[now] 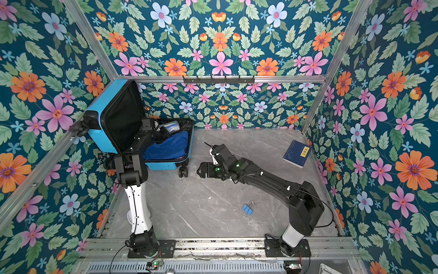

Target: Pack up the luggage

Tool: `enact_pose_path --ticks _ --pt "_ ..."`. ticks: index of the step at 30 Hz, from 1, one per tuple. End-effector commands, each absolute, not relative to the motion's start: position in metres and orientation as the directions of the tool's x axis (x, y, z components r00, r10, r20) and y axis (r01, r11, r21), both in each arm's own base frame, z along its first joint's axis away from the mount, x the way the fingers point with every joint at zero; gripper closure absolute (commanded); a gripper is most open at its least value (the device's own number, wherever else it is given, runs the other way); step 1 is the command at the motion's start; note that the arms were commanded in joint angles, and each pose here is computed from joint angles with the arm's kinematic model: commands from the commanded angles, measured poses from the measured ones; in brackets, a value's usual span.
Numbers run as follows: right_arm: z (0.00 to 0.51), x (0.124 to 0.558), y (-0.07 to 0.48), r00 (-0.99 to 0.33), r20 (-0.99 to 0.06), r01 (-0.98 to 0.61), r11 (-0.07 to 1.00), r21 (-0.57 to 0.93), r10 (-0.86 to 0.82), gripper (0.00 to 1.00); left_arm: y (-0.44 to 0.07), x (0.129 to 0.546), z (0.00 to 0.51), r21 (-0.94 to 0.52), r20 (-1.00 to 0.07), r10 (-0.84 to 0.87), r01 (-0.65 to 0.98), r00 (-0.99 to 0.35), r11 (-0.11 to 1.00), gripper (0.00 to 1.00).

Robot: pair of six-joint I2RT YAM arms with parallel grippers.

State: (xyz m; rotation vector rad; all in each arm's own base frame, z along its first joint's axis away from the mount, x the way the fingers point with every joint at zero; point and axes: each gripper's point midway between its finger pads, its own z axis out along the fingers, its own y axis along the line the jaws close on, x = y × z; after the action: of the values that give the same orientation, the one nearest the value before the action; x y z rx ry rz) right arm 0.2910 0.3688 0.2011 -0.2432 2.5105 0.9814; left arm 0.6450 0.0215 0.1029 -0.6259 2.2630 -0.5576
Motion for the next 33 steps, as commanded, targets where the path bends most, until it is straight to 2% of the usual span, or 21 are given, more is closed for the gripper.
enact_pose_path --ticks 1,6,12,16,19,25,33 --pt "0.199 0.292 0.368 -0.892 -0.452 -0.309 0.746 0.590 -0.012 0.04 0.038 0.651 0.106 -0.489 -0.561 -0.562 -0.305 -0.608 0.818 0.90" --pt "0.198 0.292 0.368 -0.894 -0.448 -0.306 0.746 0.592 -0.011 0.04 0.058 0.665 0.118 -0.451 -0.609 -0.564 -0.341 -0.558 0.825 0.85" --pt "0.198 0.290 0.364 -0.893 -0.450 -0.301 0.748 0.591 -0.004 0.04 0.063 0.664 0.110 -0.428 -0.605 -0.564 -0.368 -0.562 0.825 0.80" --pt "0.200 0.289 0.362 -0.889 -0.457 -0.304 0.749 0.588 -0.001 0.04 0.055 0.656 0.120 -0.446 -0.611 -0.557 -0.337 -0.562 0.829 0.76" --pt "0.203 0.290 0.360 -0.884 -0.468 -0.307 0.748 0.588 0.005 0.03 0.038 0.645 0.144 -0.431 -0.654 -0.514 -0.285 -0.555 0.856 0.68" --pt "0.211 0.290 0.358 -0.867 -0.498 -0.331 0.743 0.583 0.004 0.03 0.000 0.604 0.192 -0.383 -0.724 -0.433 -0.209 -0.537 0.900 0.56" --pt "0.221 0.290 0.352 -0.845 -0.535 -0.354 0.743 0.568 0.006 0.01 -0.044 0.509 0.262 -0.268 -0.815 -0.298 -0.132 -0.497 0.954 0.44"
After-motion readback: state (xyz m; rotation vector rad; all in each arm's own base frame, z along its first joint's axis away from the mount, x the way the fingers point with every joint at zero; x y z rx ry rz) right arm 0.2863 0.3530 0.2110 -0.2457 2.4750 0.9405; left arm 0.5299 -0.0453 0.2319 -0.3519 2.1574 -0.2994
